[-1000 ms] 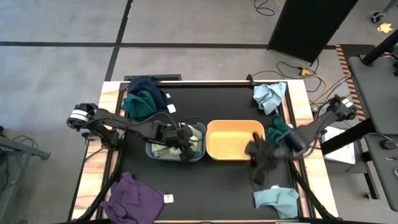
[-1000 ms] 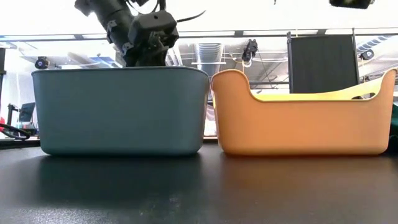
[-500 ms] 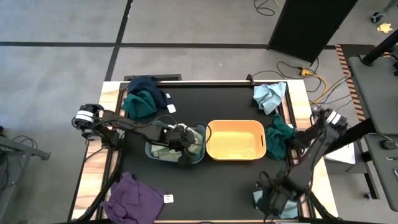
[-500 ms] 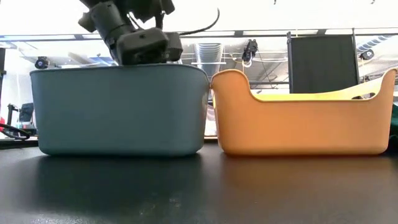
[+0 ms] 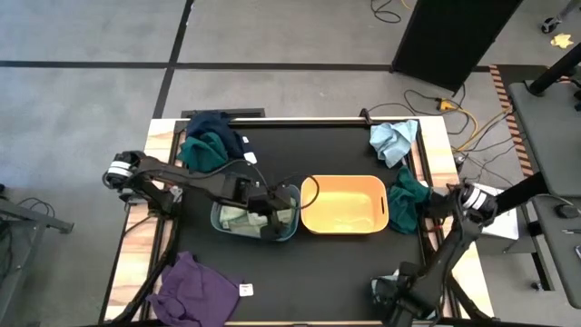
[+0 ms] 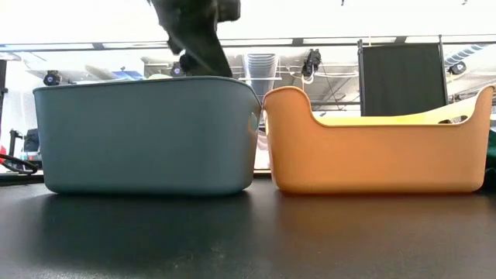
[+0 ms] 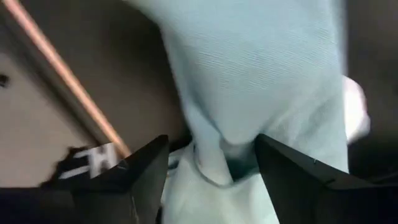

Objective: Sort towels by color in basket
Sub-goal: Put the light blue towel into the blue bin

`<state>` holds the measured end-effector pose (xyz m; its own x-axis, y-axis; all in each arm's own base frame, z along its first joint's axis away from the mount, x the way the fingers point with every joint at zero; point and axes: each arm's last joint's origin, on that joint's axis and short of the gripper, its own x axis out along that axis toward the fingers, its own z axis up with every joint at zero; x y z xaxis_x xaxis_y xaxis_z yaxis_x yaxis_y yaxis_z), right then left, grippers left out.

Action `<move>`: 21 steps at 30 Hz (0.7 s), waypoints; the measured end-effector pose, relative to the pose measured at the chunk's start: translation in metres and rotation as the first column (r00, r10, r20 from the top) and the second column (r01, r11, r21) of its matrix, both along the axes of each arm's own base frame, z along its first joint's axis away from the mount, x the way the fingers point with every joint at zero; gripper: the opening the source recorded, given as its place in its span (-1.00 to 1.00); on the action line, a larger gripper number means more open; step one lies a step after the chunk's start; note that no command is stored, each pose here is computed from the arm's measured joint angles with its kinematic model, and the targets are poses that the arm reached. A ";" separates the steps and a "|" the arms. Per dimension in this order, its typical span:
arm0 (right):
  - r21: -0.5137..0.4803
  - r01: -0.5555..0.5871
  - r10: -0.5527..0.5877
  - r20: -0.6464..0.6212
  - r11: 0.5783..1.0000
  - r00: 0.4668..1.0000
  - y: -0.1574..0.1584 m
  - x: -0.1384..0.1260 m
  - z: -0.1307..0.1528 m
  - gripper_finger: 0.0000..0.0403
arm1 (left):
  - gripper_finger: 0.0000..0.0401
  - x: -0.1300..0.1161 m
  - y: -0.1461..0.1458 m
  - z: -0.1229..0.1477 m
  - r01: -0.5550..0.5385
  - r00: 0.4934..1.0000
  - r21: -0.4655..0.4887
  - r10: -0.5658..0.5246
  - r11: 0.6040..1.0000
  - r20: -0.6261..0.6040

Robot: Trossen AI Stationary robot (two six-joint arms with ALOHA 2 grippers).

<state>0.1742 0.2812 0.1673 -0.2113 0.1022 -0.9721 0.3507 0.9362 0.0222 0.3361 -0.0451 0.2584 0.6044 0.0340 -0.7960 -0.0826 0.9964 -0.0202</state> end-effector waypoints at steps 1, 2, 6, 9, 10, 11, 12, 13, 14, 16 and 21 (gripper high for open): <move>-0.011 -0.013 0.013 -0.008 1.000 1.000 0.001 0.000 -0.006 0.16 | 0.76 -0.001 0.000 0.008 0.000 1.000 0.012 0.000 1.000 0.000; -0.022 -0.027 0.026 -0.016 0.999 1.000 0.001 0.000 -0.011 0.15 | 0.76 -0.001 0.001 0.015 0.001 1.000 0.026 -0.001 1.000 -0.003; -0.056 -0.064 0.062 -0.043 0.996 0.997 0.002 0.001 -0.027 0.03 | 0.76 -0.013 0.000 0.038 0.017 0.996 0.051 -0.012 0.999 -0.086; -0.068 -0.077 0.075 -0.034 0.995 0.997 0.003 0.003 -0.031 -0.14 | 0.76 -0.028 -0.003 0.041 0.039 0.981 0.064 -0.026 0.997 -0.193; -0.070 -0.078 0.076 -0.034 0.994 0.997 0.003 0.003 -0.032 -0.21 | 0.76 -0.033 -0.004 0.043 0.040 0.977 0.064 -0.026 0.997 -0.214; -0.069 -0.077 0.075 -0.032 0.995 0.997 0.003 0.003 -0.031 -0.30 | 0.76 -0.037 -0.005 0.044 0.040 0.976 0.063 -0.026 0.997 -0.215; -0.075 -0.073 0.071 -0.025 0.995 0.997 0.003 0.003 -0.031 -0.39 | 0.76 -0.041 -0.006 0.046 0.032 0.979 0.057 -0.020 0.998 -0.201; -0.080 -0.065 0.064 -0.017 0.995 0.998 0.002 0.003 -0.030 -0.49 | 0.76 -0.045 -0.007 0.046 0.022 0.982 0.059 -0.010 0.998 -0.188; -0.085 -0.064 0.063 -0.007 0.994 0.998 0.002 0.003 -0.027 -0.60 | 0.76 -0.049 -0.008 0.047 0.012 0.986 0.061 -0.002 0.998 -0.165; -0.084 -0.064 0.066 0.024 0.994 0.998 0.001 0.005 -0.021 -0.80 | 0.75 -0.054 -0.011 0.052 -0.007 0.998 0.042 0.010 0.999 -0.064; -0.056 -0.021 0.029 0.144 0.998 0.989 -0.004 0.015 0.007 -0.90 | 0.70 -0.076 -0.011 0.064 -0.051 0.973 -0.081 0.068 0.995 0.222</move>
